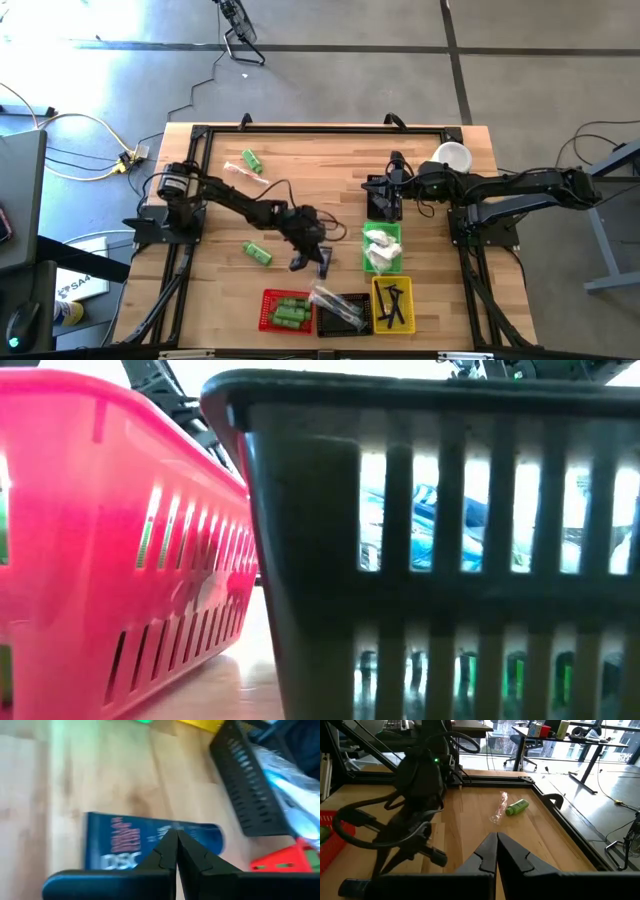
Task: Pick & Place Travel size toiletries
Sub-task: Put the blue shaving cream into the top black bin
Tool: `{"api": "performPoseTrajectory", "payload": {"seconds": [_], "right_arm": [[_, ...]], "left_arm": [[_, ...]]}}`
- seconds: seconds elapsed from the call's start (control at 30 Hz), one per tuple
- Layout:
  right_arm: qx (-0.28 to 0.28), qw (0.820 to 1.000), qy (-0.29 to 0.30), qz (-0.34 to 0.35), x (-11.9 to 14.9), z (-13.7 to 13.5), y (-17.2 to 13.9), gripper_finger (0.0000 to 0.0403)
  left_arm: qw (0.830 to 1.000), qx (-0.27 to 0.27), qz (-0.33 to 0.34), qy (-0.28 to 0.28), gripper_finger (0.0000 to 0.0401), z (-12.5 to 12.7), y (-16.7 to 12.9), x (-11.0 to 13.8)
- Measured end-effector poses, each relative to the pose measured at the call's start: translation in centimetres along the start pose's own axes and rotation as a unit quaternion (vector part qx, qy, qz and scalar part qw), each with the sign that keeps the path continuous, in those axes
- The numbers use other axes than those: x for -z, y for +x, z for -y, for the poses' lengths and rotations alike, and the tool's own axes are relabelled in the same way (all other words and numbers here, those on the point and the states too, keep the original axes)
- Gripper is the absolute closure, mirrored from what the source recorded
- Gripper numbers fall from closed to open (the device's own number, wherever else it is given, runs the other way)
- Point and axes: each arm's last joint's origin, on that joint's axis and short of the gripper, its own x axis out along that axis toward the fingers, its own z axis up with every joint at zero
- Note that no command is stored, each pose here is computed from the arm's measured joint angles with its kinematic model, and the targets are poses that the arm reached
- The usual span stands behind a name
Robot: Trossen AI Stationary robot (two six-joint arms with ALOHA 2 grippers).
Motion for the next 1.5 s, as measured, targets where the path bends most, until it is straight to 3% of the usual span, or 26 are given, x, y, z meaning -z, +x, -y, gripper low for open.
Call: {"api": "performPoseTrajectory", "payload": {"seconds": [0.2,0.43,0.63,0.73,0.97,1.23,1.37,1.5], "right_arm": [[0.0,1.0,0.0,-0.003,0.1,0.0,0.0,0.0401],[-0.001,1.0,0.002,-0.017,0.3,0.0,0.0,0.0401],[-0.001,1.0,0.009,-0.019,0.4,0.0,0.0,0.0401],[-0.001,1.0,0.008,-0.02,0.4,0.0,0.0,0.0401],[-0.001,1.0,0.008,-0.019,0.4,0.0,0.0,0.0401],[-0.002,1.0,0.001,-0.023,0.4,0.0,0.0,0.0401],[-0.002,1.0,-0.006,-0.022,0.4,0.0,0.0,0.0401],[-0.002,1.0,-0.019,-0.02,0.4,0.0,0.0,0.0401]], "left_arm": [[1.0,-0.01,0.014,-0.004,0.0401,-1.0,-1.1,-0.7],[0.998,-0.045,-0.002,0.042,0.0401,0.7,-3.8,-1.7],[0.993,-0.091,0.03,0.074,0.0401,1.9,-7.1,-3.5],[0.992,-0.094,0.048,0.063,0.0401,2.2,-7.4,-3.9],[0.994,-0.1,0.045,-0.022,0.0401,2.0,-7.3,-3.6],[0.992,-0.087,0.095,0.001,0.0401,2.3,-7.4,-4.6],[0.988,-0.099,0.114,0.041,0.0401,2.4,-7.5,-5.0],[0.983,-0.104,0.147,-0.015,0.0401,2.5,-7.5,-5.4]]}}
